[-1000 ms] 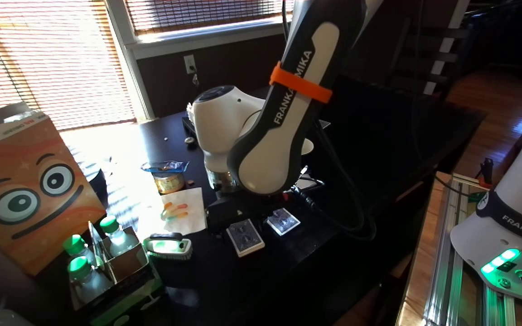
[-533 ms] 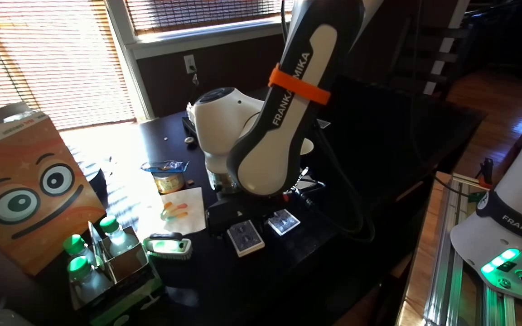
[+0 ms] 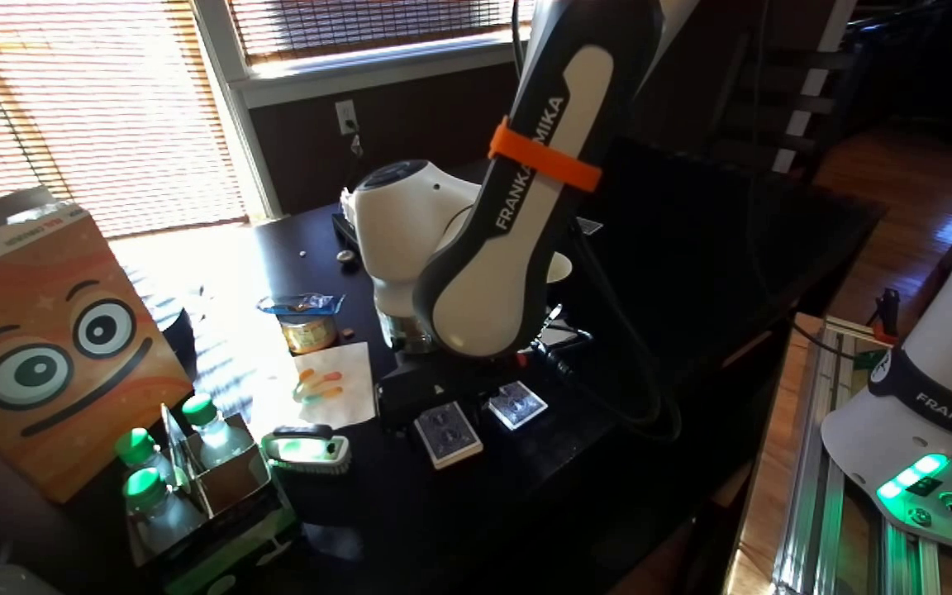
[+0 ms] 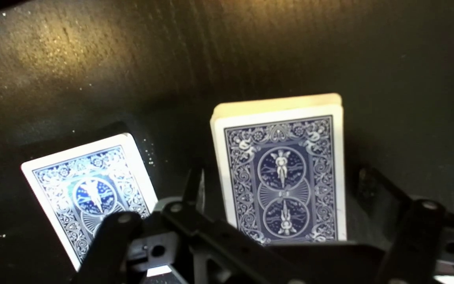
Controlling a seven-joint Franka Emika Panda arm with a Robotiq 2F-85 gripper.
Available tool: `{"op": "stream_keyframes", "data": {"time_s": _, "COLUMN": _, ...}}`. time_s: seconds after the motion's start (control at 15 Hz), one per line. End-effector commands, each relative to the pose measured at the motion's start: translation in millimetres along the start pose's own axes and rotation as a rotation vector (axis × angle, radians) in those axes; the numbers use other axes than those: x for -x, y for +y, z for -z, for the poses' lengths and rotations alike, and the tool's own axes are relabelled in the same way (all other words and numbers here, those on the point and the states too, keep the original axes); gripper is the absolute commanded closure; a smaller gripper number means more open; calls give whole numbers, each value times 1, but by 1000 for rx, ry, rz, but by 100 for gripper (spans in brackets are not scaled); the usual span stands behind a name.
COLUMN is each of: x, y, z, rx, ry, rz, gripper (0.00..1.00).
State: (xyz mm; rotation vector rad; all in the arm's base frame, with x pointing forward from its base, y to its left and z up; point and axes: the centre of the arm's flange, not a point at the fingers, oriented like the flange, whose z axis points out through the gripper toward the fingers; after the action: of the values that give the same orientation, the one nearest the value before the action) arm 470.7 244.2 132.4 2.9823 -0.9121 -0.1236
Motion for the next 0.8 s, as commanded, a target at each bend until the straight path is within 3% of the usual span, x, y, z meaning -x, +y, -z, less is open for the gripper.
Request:
{"op": "stream_keyframes", "data": {"time_s": 0.0, "x": -2, "y": -6, "z": -5, "rx": -4, "ry": -5, "rz": 31, "gripper": 0}}
{"op": "stream_keyframes", "data": {"time_s": 0.73, "x": -4, "y": -4, "z": -10, "rx": -1, "ry": -13, "rz": 69, "gripper": 0}}
